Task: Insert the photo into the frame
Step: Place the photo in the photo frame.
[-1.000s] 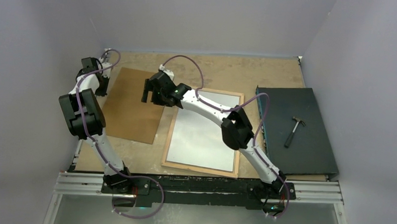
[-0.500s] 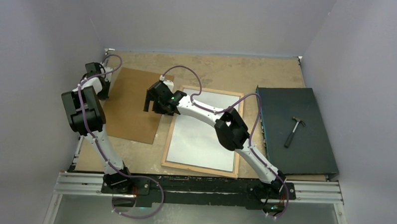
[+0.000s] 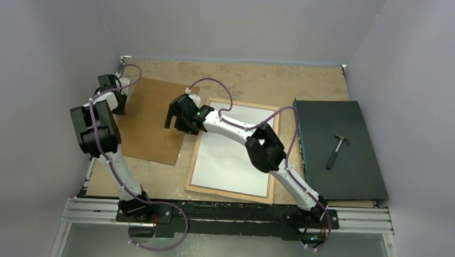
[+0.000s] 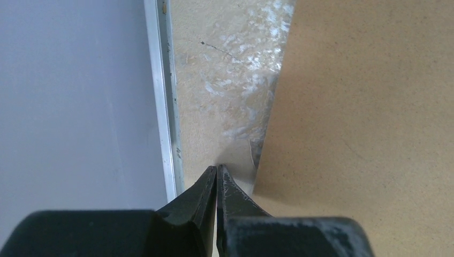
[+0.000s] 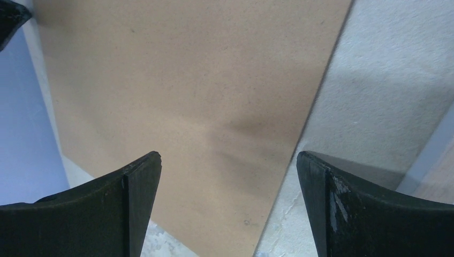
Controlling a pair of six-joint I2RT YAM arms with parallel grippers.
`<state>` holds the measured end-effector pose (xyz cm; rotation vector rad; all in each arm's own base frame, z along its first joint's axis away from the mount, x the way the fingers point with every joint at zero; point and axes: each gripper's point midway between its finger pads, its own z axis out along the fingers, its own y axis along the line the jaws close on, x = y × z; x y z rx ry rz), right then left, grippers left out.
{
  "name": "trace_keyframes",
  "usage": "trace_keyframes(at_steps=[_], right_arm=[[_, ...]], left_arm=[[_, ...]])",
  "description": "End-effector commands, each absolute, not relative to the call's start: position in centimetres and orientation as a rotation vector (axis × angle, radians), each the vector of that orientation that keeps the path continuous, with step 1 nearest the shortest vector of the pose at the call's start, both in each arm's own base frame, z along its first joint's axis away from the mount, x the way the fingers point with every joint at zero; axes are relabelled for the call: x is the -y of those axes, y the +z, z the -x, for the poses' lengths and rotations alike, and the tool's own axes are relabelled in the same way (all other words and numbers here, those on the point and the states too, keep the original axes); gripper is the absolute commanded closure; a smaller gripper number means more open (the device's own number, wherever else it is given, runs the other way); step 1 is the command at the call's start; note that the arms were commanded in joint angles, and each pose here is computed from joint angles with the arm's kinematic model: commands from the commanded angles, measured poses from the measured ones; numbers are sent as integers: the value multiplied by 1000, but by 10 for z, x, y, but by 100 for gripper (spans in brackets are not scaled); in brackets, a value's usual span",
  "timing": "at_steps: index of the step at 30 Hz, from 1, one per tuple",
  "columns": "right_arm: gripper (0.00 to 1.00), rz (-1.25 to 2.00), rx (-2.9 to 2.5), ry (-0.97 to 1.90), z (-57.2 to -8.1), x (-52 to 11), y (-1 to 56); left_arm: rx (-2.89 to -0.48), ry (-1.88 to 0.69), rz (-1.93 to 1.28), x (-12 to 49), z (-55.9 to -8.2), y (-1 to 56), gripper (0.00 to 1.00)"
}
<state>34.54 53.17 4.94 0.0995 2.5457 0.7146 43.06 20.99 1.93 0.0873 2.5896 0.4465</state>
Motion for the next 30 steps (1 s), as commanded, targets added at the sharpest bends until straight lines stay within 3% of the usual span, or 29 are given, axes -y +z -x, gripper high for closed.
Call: trace_keyframes(at_steps=[1, 17, 30], right_arm=[[1, -148, -2593, 835, -337, -545, 44], [1, -221, -2379, 1377, -333, -572, 152], [1, -230, -2300, 1426, -325, -558, 188]], left_arm=[[-2760, 220, -206, -166, -384, -26, 99], [-2812, -74, -390, -109, -351, -44, 100], [-2829, -312, -478, -77, -325, -47, 100]])
